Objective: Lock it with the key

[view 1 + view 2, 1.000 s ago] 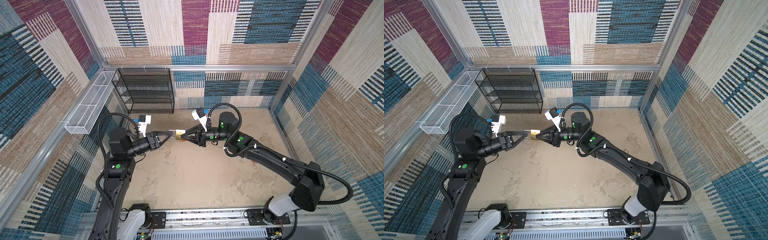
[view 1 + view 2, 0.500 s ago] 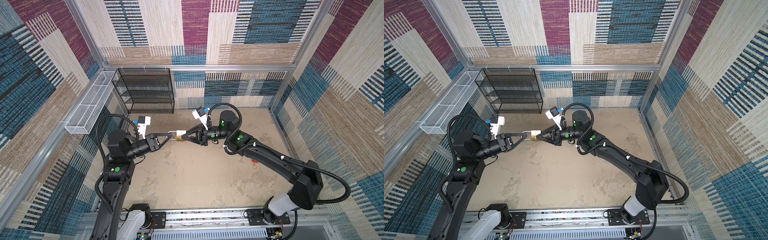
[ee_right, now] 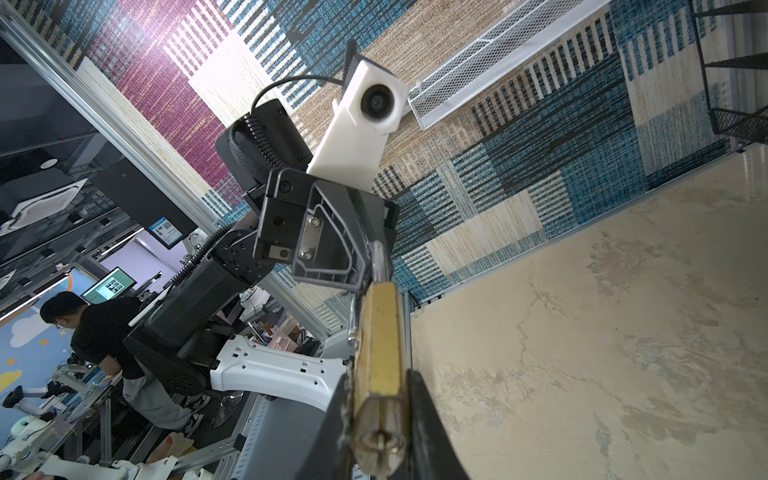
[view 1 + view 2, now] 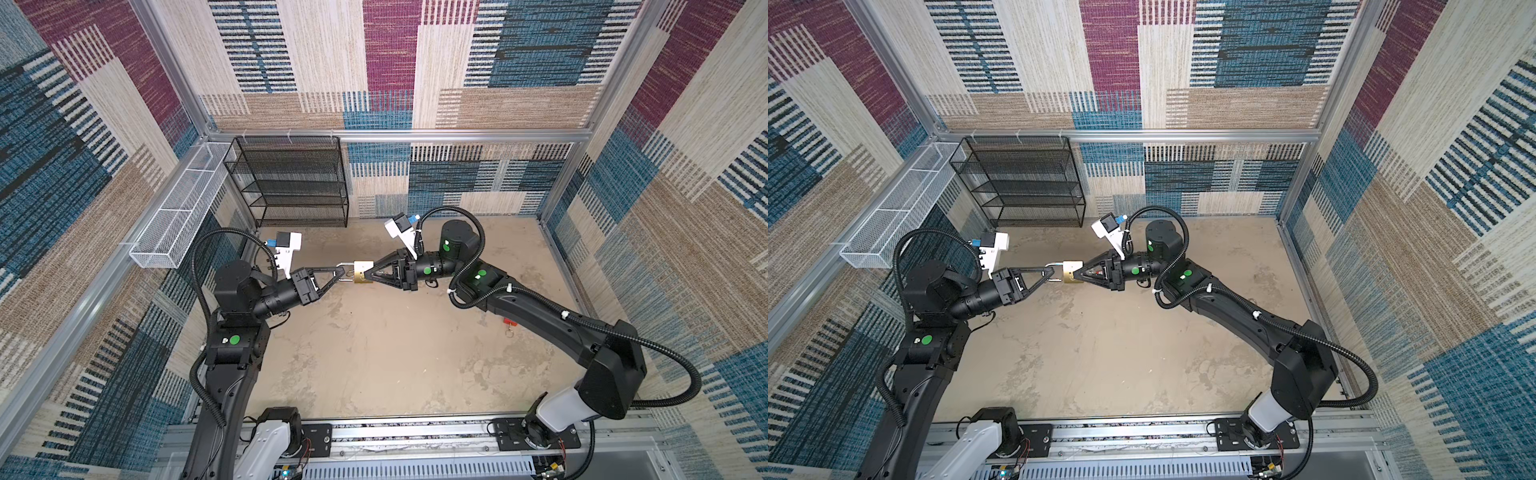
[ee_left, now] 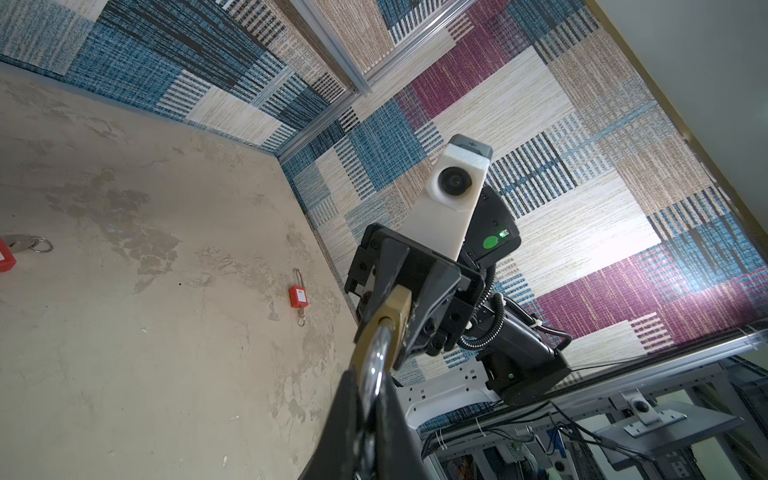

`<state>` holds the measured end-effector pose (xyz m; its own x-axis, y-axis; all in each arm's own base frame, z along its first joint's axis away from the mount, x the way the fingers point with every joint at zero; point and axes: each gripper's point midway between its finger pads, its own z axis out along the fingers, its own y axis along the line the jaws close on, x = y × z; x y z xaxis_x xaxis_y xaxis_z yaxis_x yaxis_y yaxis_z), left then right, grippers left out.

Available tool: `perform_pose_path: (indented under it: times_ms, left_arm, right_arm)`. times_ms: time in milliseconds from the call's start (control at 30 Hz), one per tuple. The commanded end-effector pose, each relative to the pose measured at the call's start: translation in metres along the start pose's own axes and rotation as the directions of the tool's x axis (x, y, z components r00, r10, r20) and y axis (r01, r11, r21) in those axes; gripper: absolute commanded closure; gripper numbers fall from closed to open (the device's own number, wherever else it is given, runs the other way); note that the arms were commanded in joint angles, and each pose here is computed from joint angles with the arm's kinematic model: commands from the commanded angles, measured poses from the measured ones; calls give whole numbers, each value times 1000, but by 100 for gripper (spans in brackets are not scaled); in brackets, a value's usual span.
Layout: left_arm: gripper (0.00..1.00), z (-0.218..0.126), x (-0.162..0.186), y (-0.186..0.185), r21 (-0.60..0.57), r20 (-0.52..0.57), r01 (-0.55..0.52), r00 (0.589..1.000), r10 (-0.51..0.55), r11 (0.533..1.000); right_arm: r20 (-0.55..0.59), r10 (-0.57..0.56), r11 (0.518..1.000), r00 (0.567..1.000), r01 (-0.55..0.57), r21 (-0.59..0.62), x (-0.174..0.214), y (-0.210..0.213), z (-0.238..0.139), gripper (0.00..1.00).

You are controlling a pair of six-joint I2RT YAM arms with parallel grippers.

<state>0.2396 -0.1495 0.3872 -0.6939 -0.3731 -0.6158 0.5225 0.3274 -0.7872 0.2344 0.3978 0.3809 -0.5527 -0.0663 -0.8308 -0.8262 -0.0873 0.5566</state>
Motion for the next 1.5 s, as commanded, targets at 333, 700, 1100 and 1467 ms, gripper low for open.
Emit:
perform_pose_path:
  times_ms: [333, 700, 1100, 1467]
  left_arm:
    - [100, 1, -10, -13, 106, 72, -149, 987, 142, 983]
    - [100, 3, -10, -19, 167, 56, -167, 986, 160, 972]
    - [100, 7, -12, -7, 133, 69, -202, 979, 194, 970]
    - [100, 13, -5, -3, 169, 27, -215, 977, 213, 962]
  right_arm:
    - [67, -32, 995, 997, 39, -96, -20, 30, -5, 100]
    - [74, -30, 995, 997, 36, -88, -22, 27, -4, 100]
    - [59, 2, 995, 998, 3, -95, -25, 19, 4, 100]
    - [62, -14, 998, 998, 18, -68, -23, 16, 3, 100]
